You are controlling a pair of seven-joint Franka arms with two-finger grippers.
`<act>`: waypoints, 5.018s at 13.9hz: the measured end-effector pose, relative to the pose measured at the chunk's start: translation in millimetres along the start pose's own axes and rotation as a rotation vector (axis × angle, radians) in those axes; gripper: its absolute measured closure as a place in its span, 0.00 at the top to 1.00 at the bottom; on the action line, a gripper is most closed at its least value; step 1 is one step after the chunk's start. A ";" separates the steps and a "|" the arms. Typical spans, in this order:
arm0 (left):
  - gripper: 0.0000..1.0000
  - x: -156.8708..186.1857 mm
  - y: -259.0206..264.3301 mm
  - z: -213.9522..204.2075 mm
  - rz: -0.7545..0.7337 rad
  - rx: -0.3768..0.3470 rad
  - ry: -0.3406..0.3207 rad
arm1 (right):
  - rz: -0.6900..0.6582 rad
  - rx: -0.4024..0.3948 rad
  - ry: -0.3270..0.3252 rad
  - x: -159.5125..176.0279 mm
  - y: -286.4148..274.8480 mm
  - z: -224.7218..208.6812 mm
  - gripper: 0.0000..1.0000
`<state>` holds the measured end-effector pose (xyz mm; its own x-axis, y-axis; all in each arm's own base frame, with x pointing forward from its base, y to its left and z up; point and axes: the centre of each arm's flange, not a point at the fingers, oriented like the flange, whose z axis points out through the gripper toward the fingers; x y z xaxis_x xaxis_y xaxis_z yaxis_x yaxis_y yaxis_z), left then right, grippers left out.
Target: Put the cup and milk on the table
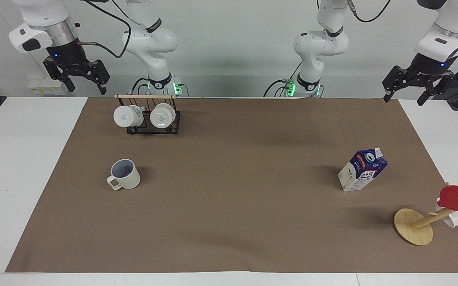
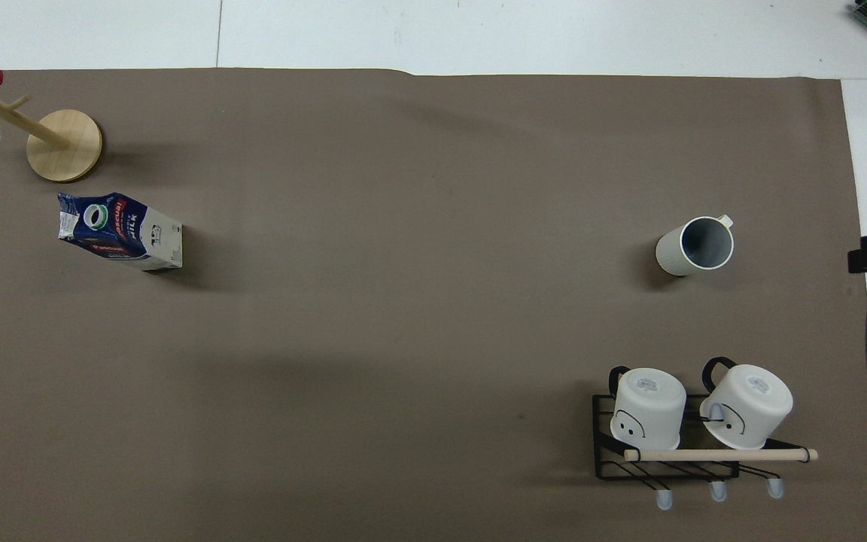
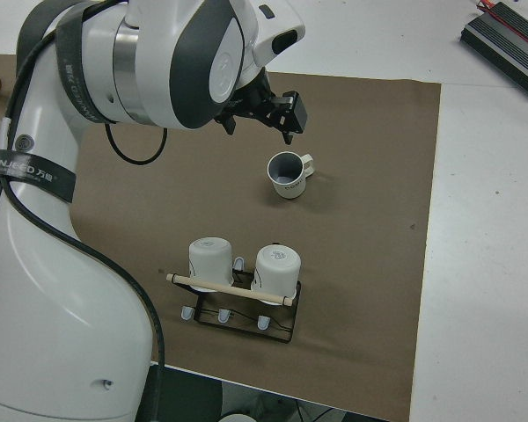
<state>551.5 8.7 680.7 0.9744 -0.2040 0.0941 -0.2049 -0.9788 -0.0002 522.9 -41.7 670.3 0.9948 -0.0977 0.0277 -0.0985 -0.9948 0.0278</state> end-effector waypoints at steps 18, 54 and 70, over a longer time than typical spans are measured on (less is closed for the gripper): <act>1.00 0.2 1.0 0.1 0.002 0.000 0.000 | 0.001 0.000 0.012 1.8 0.3 0.8 1.00; 1.00 0.1 1.1 0.3 0.002 -0.001 -0.001 | -0.094 -0.010 0.099 72.0 -76.7 329.2 0.39; 1.00 0.1 1.1 0.3 0.001 -0.001 -0.001 | 0.365 0.047 0.153 100.9 -151.7 236.3 0.04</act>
<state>551.4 7.6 680.4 0.9743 -0.2054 0.0926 -0.2063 -0.9785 0.0002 644.1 92.1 432.7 0.8792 -0.4428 0.1761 -0.4398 -0.8962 -0.0574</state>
